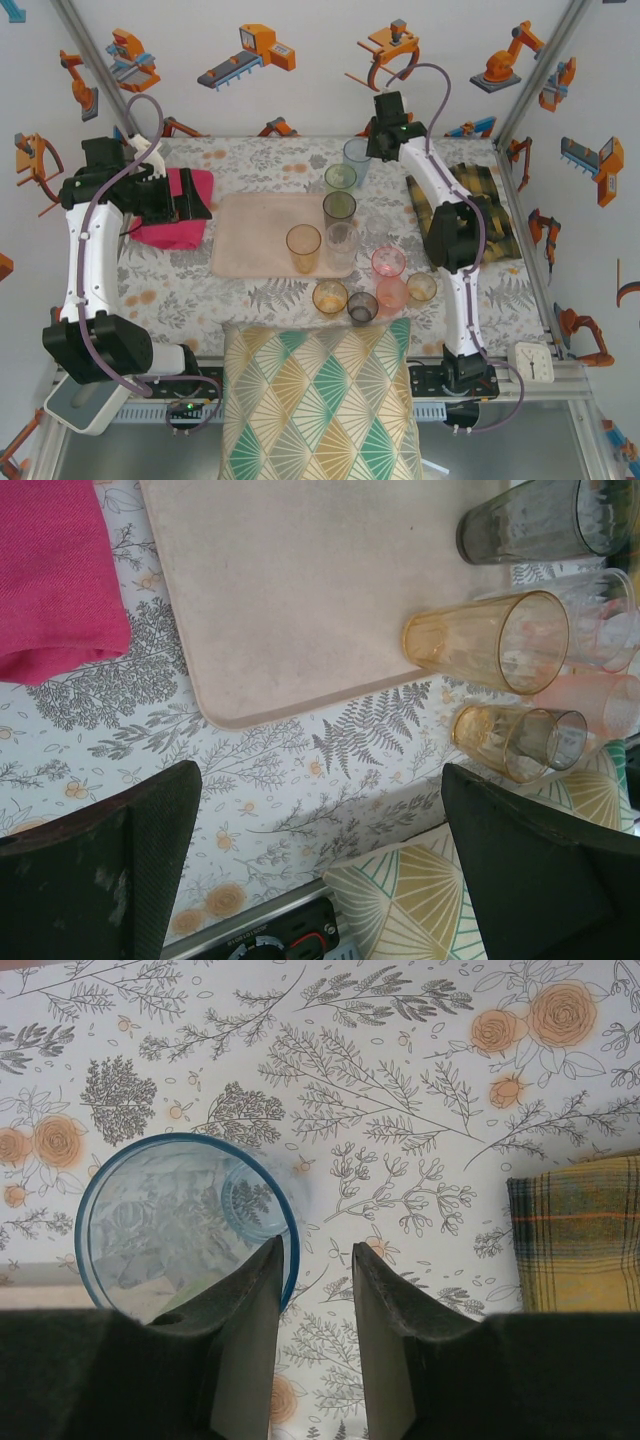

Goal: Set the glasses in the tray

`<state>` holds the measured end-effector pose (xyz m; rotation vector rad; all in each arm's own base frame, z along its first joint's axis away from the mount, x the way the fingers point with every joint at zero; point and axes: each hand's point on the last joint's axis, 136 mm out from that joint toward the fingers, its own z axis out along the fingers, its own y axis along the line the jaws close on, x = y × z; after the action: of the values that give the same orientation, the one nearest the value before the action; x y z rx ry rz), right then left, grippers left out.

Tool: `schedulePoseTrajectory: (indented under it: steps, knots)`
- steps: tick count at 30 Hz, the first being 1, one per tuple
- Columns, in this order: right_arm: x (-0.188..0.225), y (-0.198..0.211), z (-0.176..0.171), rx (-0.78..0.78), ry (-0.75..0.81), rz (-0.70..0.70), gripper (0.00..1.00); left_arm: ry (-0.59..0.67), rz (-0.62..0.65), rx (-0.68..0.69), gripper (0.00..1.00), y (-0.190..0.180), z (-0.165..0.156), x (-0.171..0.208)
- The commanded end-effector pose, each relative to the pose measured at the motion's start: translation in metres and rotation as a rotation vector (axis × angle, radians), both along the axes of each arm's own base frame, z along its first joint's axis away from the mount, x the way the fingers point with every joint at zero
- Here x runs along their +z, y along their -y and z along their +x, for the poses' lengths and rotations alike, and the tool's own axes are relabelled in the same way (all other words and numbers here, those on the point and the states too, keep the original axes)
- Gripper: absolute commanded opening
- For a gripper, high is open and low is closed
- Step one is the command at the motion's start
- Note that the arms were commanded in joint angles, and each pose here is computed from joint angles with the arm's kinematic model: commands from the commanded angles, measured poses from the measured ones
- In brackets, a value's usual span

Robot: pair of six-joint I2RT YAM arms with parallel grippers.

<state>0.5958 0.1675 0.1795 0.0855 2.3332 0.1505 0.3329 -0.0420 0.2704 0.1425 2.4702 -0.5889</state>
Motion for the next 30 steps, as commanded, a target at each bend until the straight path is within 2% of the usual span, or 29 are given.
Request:
schedulePoseTrajectory:
  steps: [1, 14, 30]
  knots:
    - [-0.013, 0.004, -0.003, -0.013, -0.040, 0.013, 0.33, 0.007, -0.005, 0.014, 0.97, -0.002, -0.003, 0.003]
    - [-0.016, 0.004, -0.011, -0.008, -0.063, 0.017, 0.25, 0.012, -0.008, 0.014, 0.97, -0.001, -0.004, 0.004]
    - [-0.008, 0.016, -0.004, -0.056, -0.038, 0.058, 0.01, 0.022, -0.009, 0.019, 0.97, -0.001, -0.008, 0.007]
